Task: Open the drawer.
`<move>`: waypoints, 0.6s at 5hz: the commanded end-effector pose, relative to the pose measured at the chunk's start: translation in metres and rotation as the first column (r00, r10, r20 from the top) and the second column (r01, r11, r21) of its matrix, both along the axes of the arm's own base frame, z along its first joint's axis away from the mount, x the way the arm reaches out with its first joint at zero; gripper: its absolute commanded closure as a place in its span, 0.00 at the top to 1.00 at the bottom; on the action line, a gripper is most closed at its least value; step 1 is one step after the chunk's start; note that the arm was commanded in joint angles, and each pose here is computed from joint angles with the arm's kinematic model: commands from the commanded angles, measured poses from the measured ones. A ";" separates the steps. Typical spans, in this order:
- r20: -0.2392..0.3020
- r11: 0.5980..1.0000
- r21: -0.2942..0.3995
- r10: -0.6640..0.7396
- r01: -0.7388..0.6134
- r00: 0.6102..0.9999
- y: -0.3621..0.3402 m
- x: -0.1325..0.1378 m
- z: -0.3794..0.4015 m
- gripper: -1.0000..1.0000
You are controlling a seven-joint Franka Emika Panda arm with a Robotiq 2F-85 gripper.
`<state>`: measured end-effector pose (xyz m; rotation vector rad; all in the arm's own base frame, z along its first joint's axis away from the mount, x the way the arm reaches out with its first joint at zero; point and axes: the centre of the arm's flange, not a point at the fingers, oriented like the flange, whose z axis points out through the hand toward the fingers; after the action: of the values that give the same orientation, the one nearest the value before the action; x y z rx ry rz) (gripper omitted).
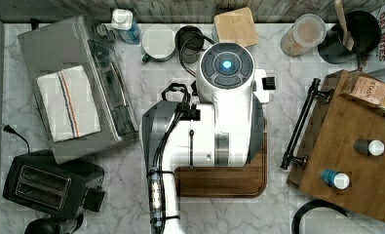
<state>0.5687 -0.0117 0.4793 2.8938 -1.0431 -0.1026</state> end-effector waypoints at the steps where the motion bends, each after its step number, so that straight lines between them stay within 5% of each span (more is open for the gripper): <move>1: 0.000 1.000 -0.012 0.010 -0.010 1.000 0.002 0.000 0.000 1.00; 3: -0.026 0.995 -0.072 0.072 -0.074 0.997 -0.071 0.011 -0.004 1.00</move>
<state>0.5742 -0.0303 0.4493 2.8675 -0.8753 -0.1624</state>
